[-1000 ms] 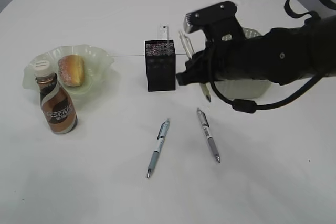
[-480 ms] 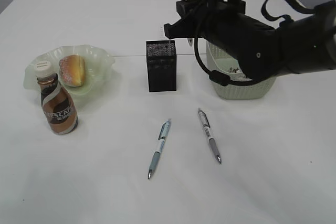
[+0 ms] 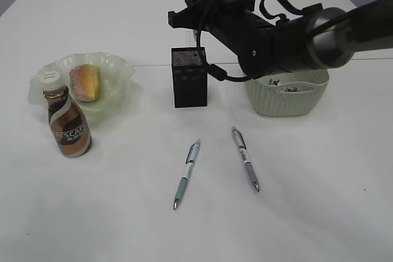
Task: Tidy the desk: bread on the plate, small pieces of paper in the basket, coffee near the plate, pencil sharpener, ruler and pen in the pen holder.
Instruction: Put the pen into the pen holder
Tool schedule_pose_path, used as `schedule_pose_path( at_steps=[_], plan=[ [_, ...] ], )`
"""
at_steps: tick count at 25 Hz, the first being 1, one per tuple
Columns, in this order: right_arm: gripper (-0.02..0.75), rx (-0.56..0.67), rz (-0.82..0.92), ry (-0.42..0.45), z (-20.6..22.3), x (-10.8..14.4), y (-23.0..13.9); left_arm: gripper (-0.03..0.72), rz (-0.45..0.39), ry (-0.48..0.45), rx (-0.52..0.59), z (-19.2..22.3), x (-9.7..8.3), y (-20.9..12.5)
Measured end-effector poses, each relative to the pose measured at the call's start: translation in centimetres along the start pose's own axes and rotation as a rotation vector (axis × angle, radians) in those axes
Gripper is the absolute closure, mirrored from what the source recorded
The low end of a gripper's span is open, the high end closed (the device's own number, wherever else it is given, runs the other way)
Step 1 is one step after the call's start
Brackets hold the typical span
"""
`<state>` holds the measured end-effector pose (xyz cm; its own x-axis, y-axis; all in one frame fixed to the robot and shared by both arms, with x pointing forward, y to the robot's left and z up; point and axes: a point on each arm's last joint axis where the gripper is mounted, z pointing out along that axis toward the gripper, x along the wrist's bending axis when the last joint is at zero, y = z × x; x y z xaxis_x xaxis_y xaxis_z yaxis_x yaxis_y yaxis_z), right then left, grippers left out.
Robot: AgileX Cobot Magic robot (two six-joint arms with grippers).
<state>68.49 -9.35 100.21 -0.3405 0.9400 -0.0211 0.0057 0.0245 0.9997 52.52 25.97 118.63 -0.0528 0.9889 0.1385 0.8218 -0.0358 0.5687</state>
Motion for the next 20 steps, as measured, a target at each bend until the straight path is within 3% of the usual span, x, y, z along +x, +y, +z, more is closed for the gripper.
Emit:
schedule_pose_path(
  at_steps=[20],
  plan=[
    [0.628,0.091,0.014,0.014,3.4,0.6,-4.4,0.381,0.008,0.021,-0.005,0.0,0.2,0.1]
  ],
)
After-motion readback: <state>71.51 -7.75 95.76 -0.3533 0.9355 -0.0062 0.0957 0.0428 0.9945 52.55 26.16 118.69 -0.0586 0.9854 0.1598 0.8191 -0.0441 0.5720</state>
